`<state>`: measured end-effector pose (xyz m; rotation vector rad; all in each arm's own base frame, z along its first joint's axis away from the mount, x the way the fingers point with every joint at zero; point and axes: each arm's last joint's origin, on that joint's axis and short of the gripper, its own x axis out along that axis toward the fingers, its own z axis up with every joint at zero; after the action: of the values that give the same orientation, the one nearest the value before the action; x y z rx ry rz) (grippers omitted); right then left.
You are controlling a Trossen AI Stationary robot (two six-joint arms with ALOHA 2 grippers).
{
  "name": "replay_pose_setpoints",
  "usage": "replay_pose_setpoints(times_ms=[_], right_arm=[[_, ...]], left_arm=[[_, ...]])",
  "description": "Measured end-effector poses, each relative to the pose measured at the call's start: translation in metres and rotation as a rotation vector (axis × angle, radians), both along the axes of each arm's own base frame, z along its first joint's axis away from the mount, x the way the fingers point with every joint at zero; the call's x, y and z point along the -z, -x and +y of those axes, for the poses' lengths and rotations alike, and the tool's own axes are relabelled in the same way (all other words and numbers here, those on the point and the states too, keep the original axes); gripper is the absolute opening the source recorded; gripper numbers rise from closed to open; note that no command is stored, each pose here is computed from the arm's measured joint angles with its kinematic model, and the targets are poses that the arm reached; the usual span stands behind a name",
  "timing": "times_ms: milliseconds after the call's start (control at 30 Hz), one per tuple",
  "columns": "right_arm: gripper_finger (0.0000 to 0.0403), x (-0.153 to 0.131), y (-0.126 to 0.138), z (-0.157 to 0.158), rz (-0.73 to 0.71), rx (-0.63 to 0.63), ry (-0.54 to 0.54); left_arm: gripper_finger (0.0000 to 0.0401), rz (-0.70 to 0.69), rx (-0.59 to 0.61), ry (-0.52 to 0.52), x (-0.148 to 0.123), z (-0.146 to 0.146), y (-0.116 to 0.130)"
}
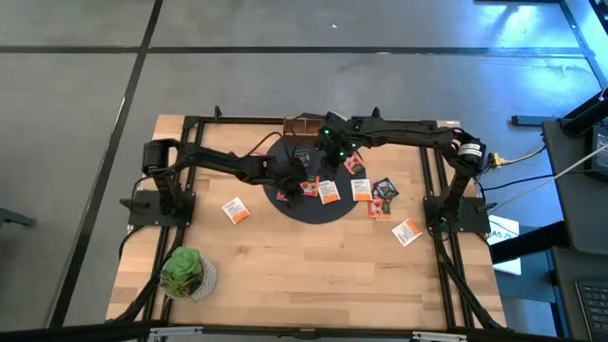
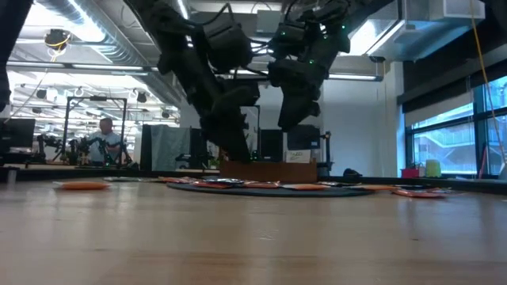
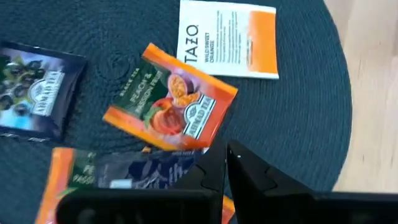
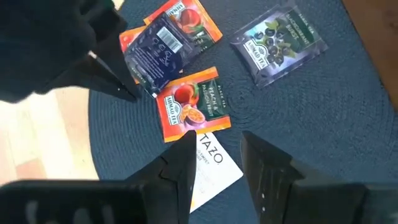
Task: Pick & Place Tea
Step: Put the orange tea bag into the middle section of the wooden organizer
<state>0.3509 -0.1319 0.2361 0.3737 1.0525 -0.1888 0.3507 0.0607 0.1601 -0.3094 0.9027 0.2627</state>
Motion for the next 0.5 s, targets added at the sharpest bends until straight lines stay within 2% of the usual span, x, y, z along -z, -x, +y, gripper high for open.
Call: replay_pose_setpoints(times_ms=[100, 200, 367, 500], right_arm=[[0.0129, 0.003, 0.006, 0.002, 0.067, -0.009, -0.019], [0.0129, 0.007, 0.020, -0.003, 0.181, 0.052, -0.081], [0.0129, 0.021, 0.045, -0.014, 0.298, 0.000, -0.183], [0.0129, 0.040, 0.063, -0.023, 0.405, 0.108, -0.175]], left_arm=[[0.0015, -0.024, -0.004, 0.006, 0.002, 0.000, -0.003], [0.0015, -0.075, -0.001, 0.001, -0.001, 0.001, -0.007], [0.0015, -0.198, 0.000, -0.021, -0.010, 0.002, -0.015], [0.0015, -0.278, 0.001, -0.034, -0.016, 0.003, -0.020]])
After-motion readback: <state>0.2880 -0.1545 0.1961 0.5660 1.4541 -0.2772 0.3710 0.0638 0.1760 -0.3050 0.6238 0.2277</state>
